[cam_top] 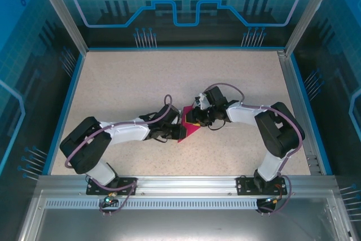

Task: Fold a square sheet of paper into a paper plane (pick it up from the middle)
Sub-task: Fourth fold the wing at the center of the table.

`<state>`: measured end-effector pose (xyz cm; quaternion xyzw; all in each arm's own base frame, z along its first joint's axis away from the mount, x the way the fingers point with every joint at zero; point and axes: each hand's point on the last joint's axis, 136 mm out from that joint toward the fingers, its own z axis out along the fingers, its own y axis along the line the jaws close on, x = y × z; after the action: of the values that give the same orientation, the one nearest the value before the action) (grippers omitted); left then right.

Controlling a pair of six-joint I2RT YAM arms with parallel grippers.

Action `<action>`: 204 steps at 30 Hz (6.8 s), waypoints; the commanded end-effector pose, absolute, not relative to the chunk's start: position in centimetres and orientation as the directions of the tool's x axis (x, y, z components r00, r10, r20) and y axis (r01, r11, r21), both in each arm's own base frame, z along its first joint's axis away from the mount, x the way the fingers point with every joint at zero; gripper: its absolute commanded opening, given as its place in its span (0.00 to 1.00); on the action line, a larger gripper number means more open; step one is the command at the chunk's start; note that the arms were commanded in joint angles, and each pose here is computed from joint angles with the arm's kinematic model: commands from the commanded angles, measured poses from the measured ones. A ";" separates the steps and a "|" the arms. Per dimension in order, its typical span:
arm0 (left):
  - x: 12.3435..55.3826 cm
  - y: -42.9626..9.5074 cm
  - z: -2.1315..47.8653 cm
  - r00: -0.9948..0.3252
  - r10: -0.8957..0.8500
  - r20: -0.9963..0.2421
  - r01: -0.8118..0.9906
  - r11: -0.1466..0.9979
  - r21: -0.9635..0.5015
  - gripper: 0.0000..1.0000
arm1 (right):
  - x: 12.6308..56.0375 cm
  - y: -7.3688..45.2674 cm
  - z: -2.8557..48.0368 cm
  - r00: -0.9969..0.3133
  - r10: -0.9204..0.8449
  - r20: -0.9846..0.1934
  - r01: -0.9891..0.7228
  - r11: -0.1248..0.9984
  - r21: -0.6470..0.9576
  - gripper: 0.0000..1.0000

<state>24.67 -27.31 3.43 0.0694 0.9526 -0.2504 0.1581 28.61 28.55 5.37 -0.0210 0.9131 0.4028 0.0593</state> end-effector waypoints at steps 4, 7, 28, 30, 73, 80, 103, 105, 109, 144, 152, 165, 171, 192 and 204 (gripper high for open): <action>25.0 -27.0 3.0 -0.930 0.080 -0.360 0.222 0.901 -0.372 0.22 | 28.6 29.0 5.8 -0.992 0.000 -0.128 -0.095 0.673 0.734 0.36; 25.2 -26.4 3.0 -0.926 0.079 -0.369 0.211 0.919 -0.334 0.22 | 28.5 28.9 5.8 -0.992 0.001 -0.128 -0.094 0.676 0.731 0.37; 25.2 -27.5 2.8 -0.914 0.149 -0.377 0.278 0.907 -0.316 0.08 | 28.6 27.3 5.8 -0.991 0.022 -0.135 -0.082 0.696 0.714 0.37; 25.3 -27.4 2.6 -0.916 0.155 -0.371 0.278 0.911 -0.305 0.10 | 28.0 26.6 5.2 -0.992 0.028 -0.120 -0.066 0.704 0.708 0.37; 24.6 -29.2 2.6 -0.902 0.202 -0.381 0.331 0.891 -0.312 0.04 | 27.8 25.0 6.2 -0.989 0.050 -0.138 -0.063 0.705 0.706 0.37; 24.5 -29.3 2.3 -0.934 0.139 -0.328 0.284 0.847 -0.450 0.04 | 28.1 25.6 6.8 -0.989 0.044 -0.144 -0.076 0.676 0.733 0.34; 24.1 -28.6 0.5 -0.971 0.073 -0.228 0.187 0.827 -0.530 0.05 | 29.7 28.7 6.6 -0.991 0.009 -0.133 -0.100 0.611 0.785 0.24; 24.1 -28.4 0.5 -0.971 0.070 -0.227 0.183 0.828 -0.530 0.05 | 29.9 28.8 6.4 -0.992 0.008 -0.128 -0.097 0.613 0.784 0.24; 24.2 -28.4 0.5 -0.973 0.062 -0.223 0.176 0.825 -0.538 0.06 | 30.1 29.0 5.8 -0.993 0.007 -0.119 -0.089 0.616 0.783 0.25; 24.4 -26.9 1.2 -0.984 -0.025 -0.177 0.089 0.793 -0.603 0.03 | 31.2 28.9 5.0 -0.991 0.000 -0.134 -0.102 0.650 0.753 0.26; 24.5 -26.8 1.1 -0.991 -0.047 -0.122 0.047 0.742 -0.669 0.02 | 31.2 29.0 5.9 -0.988 0.004 -0.155 -0.117 0.634 0.764 0.28; 24.8 -26.9 0.9 -0.996 -0.044 -0.084 0.025 0.730 -0.683 0.02 | 29.9 32.1 6.3 -0.985 -0.093 -0.148 -0.174 0.578 0.797 0.29; 24.7 -26.7 0.9 -0.995 -0.043 -0.088 0.028 0.737 -0.676 0.05 | 31.2 31.0 4.1 -0.991 -0.032 -0.130 -0.119 0.648 0.752 0.28; 24.0 -26.2 1.1 -0.996 -0.026 -0.089 0.041 0.744 -0.667 0.11 | 31.9 29.9 1.6 -0.996 -0.007 -0.091 -0.072 0.672 0.737 0.27; 23.6 -25.7 1.3 -0.995 -0.048 -0.086 0.021 0.750 -0.661 0.15 | 31.7 29.9 0.3 -0.998 -0.018 -0.067 -0.061 0.681 0.729 0.27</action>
<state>24.78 -26.70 1.57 0.0005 0.9285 -0.3657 0.0647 31.45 30.44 2.12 -0.0299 0.9084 0.4154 0.0367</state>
